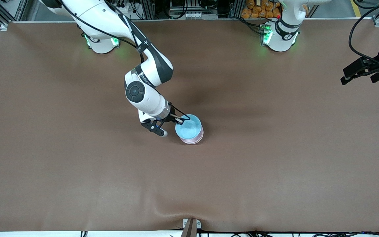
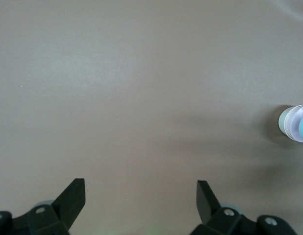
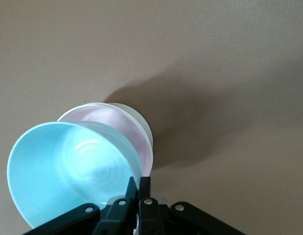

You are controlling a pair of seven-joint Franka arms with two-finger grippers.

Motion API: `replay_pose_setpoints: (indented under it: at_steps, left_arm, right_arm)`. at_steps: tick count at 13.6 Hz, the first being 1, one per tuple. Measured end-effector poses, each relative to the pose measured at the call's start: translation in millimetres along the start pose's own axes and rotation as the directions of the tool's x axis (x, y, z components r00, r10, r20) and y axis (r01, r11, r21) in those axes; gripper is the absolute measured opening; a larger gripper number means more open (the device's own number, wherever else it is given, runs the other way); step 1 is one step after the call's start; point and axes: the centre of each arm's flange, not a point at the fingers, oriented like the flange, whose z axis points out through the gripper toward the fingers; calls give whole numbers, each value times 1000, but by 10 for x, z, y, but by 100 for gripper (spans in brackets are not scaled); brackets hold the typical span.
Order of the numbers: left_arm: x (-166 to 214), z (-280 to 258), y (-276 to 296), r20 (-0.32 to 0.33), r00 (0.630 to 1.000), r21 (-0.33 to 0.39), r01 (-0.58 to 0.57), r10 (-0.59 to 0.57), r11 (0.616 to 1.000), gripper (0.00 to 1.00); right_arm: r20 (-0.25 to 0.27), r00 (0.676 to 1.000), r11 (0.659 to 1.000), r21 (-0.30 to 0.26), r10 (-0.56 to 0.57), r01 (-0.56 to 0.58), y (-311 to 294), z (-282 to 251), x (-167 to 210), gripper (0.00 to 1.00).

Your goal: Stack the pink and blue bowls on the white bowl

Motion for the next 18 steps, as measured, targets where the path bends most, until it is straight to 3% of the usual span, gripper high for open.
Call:
replay_pose_setpoints:
  at_steps: [8, 9, 14, 16, 18]
  left_arm:
    - [-47, -4, 210, -1, 999, 0, -44, 44, 999, 100]
    - [-58, -3, 270, 0, 999, 0, -55, 55, 999, 100]
    - [-95, 1, 445, 0, 996, 0, -87, 87, 996, 100]
    - [-99, 1, 459, 0, 996, 0, -90, 90, 996, 100]
    - [-96, 0, 446, 0, 996, 0, -89, 89, 996, 100]
  right_arm:
    - [-15, 1000, 1000, 16, 17, -16, -22, 210, -79, 3]
    - [-17, 1000, 1000, 20, 17, -16, -29, 201, -75, 7]
    - [-55, 998, 997, 78, 22, -18, -180, -92, 71, 61]
    - [-89, 996, 993, 116, 23, -12, -186, -441, 310, 84]
    - [-108, 994, 993, 110, -32, 44, -21, -821, 682, 100]
